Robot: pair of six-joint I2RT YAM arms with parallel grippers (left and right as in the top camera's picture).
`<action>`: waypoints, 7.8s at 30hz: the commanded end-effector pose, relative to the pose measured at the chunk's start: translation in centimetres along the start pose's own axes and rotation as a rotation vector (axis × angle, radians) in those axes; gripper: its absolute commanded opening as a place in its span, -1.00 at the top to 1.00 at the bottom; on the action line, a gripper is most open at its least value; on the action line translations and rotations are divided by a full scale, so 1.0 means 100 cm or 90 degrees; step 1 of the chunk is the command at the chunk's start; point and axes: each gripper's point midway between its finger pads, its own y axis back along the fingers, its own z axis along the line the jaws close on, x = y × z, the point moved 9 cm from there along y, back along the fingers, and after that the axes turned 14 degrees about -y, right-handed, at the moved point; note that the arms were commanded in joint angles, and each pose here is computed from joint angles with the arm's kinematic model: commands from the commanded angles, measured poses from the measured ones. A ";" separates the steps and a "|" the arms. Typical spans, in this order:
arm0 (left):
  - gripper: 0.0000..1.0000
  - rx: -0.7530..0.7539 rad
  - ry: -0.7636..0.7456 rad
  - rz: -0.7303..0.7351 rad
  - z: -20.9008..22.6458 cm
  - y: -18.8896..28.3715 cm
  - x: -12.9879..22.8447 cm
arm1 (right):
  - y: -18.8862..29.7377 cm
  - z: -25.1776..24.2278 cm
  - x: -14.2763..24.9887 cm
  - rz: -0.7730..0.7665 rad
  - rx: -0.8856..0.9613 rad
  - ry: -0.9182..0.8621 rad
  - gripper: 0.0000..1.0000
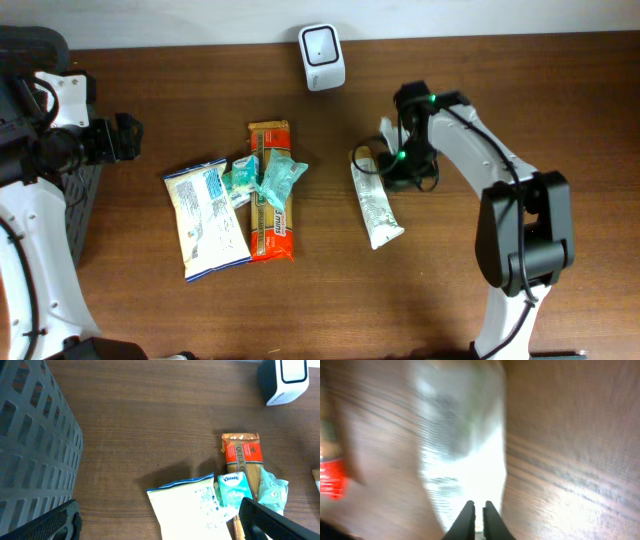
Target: Scan the item barcode
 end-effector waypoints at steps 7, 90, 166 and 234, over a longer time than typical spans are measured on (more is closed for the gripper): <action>-0.98 0.004 -0.007 -0.007 -0.001 0.002 -0.002 | -0.027 0.036 0.033 0.099 -0.127 0.115 0.92; -0.99 0.004 -0.007 -0.007 -0.001 0.002 -0.002 | 0.039 0.008 0.029 -0.062 -0.383 0.065 0.92; -0.99 0.003 -0.007 -0.007 0.000 0.002 -0.002 | 0.119 0.083 0.061 -0.112 -0.331 0.239 0.92; -0.99 0.003 -0.007 -0.007 0.000 0.002 -0.002 | 0.094 -0.165 0.014 -0.125 0.298 -0.483 0.92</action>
